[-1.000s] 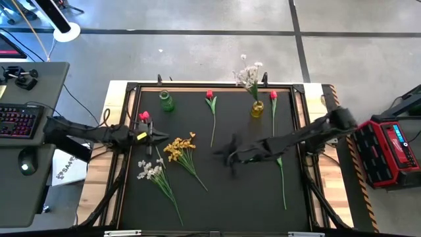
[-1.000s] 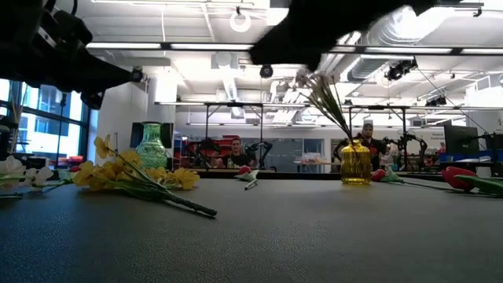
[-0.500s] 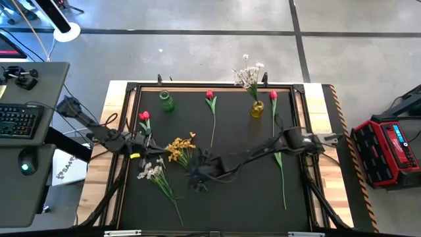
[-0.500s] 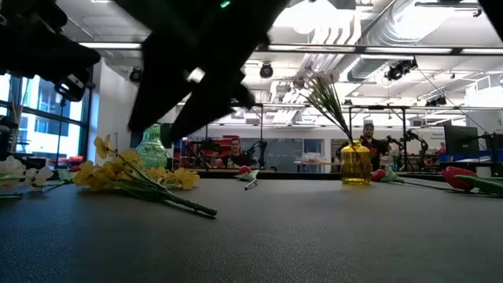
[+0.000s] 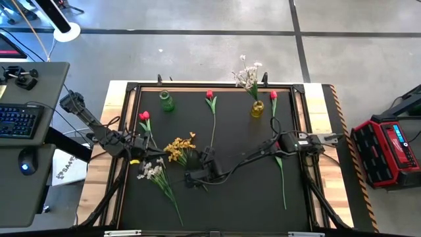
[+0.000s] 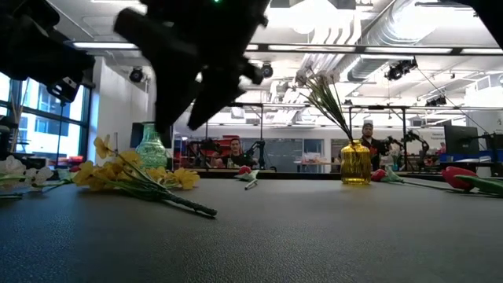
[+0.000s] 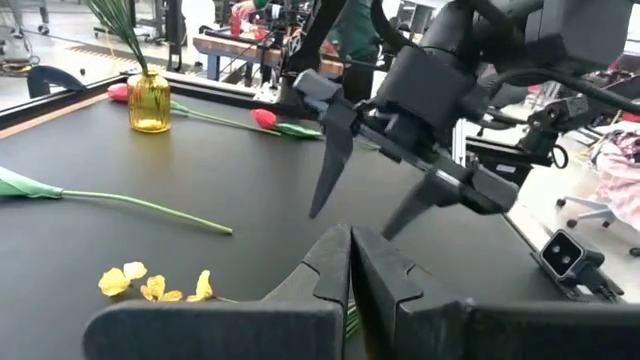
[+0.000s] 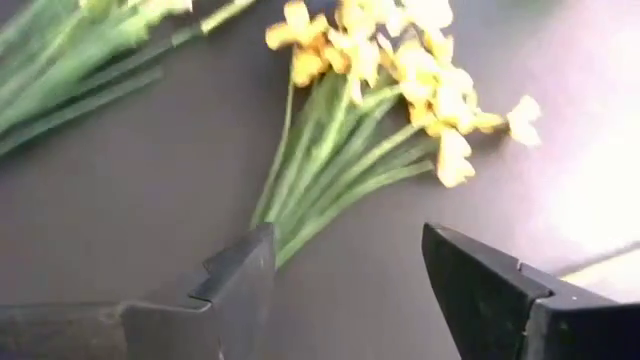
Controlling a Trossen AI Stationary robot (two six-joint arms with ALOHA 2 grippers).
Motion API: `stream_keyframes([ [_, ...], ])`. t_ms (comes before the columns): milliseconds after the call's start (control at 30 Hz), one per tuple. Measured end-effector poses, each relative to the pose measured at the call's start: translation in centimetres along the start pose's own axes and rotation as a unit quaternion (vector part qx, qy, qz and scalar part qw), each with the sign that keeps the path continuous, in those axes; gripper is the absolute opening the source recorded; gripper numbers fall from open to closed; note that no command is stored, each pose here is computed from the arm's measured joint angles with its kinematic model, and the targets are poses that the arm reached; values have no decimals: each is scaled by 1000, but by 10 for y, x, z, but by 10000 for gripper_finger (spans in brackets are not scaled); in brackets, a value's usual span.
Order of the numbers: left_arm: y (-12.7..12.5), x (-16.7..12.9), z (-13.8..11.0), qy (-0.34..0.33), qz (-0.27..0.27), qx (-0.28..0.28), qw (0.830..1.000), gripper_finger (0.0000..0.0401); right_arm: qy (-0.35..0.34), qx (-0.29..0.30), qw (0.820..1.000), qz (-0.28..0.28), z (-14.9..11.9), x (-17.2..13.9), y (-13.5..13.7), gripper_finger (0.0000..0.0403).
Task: Sort flowers into vase by color
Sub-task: Put the bottom right red tulip into the green flower vase
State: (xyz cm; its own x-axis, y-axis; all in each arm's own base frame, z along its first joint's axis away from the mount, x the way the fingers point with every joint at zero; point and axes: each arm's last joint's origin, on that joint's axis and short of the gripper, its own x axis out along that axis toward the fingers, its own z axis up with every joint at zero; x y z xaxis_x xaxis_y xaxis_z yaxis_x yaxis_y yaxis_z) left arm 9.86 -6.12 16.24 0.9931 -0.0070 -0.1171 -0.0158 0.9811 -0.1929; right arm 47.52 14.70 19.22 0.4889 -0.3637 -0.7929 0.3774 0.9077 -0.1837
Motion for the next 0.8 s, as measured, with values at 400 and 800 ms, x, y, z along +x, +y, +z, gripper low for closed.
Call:
stream_keyframes([
  [400,1,1,-2,1,23,-14,1000,0,144,-38,985,-92,-37,-17,-13,178],
  [800,-3,7,-7,15,28,-9,999,0,185,83,977,-70,-93,-74,-56,129],
])
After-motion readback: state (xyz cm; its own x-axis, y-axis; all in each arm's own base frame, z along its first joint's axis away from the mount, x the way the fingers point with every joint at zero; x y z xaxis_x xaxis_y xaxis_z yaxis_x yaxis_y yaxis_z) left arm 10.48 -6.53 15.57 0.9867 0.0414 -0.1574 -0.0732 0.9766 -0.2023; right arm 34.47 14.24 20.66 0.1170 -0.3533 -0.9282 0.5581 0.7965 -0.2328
